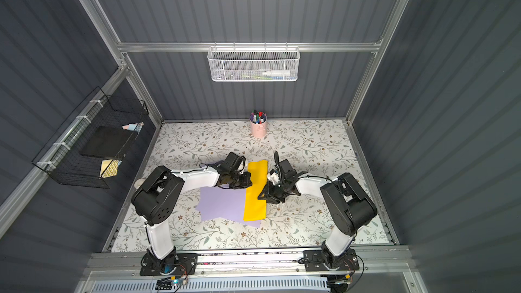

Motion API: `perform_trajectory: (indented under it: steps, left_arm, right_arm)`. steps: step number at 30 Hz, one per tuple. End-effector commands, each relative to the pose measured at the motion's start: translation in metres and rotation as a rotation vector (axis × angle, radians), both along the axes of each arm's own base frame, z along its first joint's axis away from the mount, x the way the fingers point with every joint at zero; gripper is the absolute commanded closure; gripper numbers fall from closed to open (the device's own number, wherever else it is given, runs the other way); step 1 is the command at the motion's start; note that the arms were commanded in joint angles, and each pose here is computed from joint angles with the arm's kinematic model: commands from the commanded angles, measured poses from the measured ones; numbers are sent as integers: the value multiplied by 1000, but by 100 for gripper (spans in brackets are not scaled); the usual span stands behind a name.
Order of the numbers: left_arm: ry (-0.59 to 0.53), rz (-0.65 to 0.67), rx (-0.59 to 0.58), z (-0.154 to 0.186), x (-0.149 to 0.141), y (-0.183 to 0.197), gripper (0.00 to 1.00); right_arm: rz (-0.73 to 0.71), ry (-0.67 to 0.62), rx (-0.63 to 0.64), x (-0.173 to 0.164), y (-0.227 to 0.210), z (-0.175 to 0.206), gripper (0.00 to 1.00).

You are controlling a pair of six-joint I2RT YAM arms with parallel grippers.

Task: Fold the rectangular paper in half along the long edge
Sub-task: Fold the paper, then pick up the paper from the paper.

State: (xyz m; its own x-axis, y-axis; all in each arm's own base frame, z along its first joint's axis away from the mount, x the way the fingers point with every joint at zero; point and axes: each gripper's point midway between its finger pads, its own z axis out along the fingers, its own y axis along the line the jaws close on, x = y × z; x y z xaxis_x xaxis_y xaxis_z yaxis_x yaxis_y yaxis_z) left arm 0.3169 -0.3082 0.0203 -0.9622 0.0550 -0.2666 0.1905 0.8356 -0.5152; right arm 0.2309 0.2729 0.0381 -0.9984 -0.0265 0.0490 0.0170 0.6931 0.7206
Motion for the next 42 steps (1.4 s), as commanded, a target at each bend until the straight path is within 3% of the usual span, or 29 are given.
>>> perform_trajectory:
  steps: [1,5,8,9,13,16,20,25,27,29,31,32,35,39,40,41,42]
  left_arm:
    - [183,8,241,-70,-42,49,100]
    - [181,9,243,-70,-42,50,100]
    - [181,8,241,-70,-42,49,100]
    - [181,9,243,-70,-42,50,100]
    - [181,9,242,-70,-41,49,100]
    - [181,9,241,-70,-42,49,100]
    - [181,9,242,-69,-42,49,100]
    - [179,10,243,-68,-41,50,100]
    - [178,9,243,-67,-41,50,100]
    - [178,8,243,-67,-41,50,100]
    - [179,8,244,-67,-41,50,100]
    - [179,9,246,-67,-42,51,100]
    - [177,11,245,-66,-41,51,100]
    - [177,10,248,-66,-41,51,100]
    - [177,10,248,-66,-41,51,100]
    - [177,10,250,-67,-41,52,100]
    - [178,9,248,-67,-42,51,100]
  right_arm:
    - [3,-4,-11,9,0,-3,74]
    - [11,-4,-2,13,0,-3,100]
    - [8,-12,-2,15,-1,-2,100]
    - [3,-14,-4,17,-1,-1,98]
    - [-14,-21,-11,24,-2,2,66]
    - [-11,-36,-8,31,1,5,64]
    - [-2,-46,-8,40,4,5,97]
    - [-15,-46,-21,48,1,2,100]
    - [-24,-38,-33,53,-1,0,67]
    - [-24,-33,-45,56,-2,-4,57]
    - [-22,-29,-48,59,-1,-5,57]
    - [-19,-32,-45,61,0,-6,62]
    - [-19,-35,-40,65,1,-8,100]
    - [-32,-41,-42,72,-1,-9,100]
    - [-35,-38,-41,74,-1,-9,91]
    - [-41,-35,-46,76,-3,-9,71]
    - [-46,-34,-51,77,-4,-10,62]
